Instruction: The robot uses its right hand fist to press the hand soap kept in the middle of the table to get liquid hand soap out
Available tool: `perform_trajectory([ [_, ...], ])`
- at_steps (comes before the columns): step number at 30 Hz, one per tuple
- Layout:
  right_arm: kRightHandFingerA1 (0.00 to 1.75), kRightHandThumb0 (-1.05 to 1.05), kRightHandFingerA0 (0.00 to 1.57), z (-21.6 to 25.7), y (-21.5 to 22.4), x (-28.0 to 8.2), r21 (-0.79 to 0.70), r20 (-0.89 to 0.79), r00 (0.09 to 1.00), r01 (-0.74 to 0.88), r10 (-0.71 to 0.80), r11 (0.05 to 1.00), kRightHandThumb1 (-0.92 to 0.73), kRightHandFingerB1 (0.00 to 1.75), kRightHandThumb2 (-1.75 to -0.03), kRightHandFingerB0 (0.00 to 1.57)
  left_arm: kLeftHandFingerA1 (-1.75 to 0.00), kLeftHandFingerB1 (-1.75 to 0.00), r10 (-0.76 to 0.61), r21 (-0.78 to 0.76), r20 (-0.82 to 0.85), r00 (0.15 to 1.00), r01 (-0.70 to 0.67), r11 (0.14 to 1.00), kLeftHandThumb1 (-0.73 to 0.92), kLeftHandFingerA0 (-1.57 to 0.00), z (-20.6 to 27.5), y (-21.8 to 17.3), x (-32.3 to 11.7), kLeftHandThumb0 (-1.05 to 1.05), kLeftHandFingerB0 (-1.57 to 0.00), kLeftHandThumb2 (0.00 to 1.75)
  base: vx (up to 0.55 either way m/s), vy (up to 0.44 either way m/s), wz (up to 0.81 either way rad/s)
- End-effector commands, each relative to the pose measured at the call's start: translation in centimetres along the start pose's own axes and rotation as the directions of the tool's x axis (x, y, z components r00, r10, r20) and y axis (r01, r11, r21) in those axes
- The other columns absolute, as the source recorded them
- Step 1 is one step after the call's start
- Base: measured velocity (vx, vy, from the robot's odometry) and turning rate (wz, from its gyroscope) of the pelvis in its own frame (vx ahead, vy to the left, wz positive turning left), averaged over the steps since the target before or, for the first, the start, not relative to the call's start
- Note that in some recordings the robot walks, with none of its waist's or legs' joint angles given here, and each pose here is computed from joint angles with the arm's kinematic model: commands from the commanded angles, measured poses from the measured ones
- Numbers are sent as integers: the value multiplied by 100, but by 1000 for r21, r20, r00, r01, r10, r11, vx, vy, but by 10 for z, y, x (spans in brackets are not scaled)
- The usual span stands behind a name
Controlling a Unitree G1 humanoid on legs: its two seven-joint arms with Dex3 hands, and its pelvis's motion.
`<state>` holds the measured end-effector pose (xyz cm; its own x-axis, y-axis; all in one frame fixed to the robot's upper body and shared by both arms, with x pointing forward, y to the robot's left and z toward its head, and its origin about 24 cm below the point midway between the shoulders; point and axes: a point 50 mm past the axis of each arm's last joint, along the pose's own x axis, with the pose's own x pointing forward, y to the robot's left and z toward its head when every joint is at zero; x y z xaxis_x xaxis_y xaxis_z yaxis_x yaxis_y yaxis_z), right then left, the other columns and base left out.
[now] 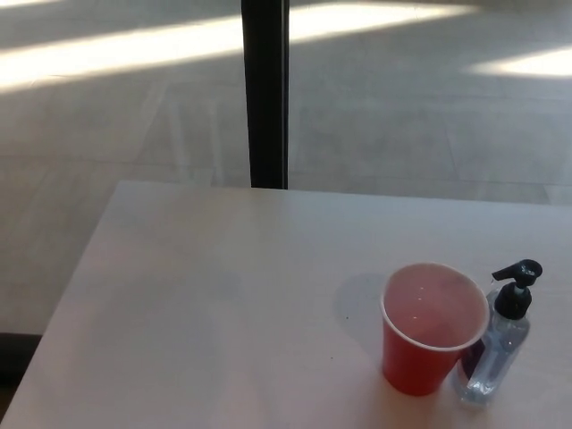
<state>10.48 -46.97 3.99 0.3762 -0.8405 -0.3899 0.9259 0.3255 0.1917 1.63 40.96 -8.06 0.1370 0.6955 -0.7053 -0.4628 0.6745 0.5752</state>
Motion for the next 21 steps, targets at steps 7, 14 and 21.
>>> perform_trajectory([
  [7,111,-42,83,-79,-53,-12,-197,-159,955,219,-251,956,-73,54,-63,36,-102,-88,12,-26,31,999,-11,1000,40,-84,5,4,0,11,-68,99,0,0,0],
  [14,105,-30,76,-93,-54,-15,-265,-207,954,158,-216,951,-67,78,-63,70,-101,-87,21,-9,26,999,-21,1000,40,-86,7,4,0,9,-71,98,0,0,0],
  [21,81,-37,92,-106,-51,-18,-306,-245,948,123,-203,944,-69,71,-60,62,-101,-88,12,-1,39,999,-12,1000,39,-86,7,4,0,7,-71,100,0,0,0],
])
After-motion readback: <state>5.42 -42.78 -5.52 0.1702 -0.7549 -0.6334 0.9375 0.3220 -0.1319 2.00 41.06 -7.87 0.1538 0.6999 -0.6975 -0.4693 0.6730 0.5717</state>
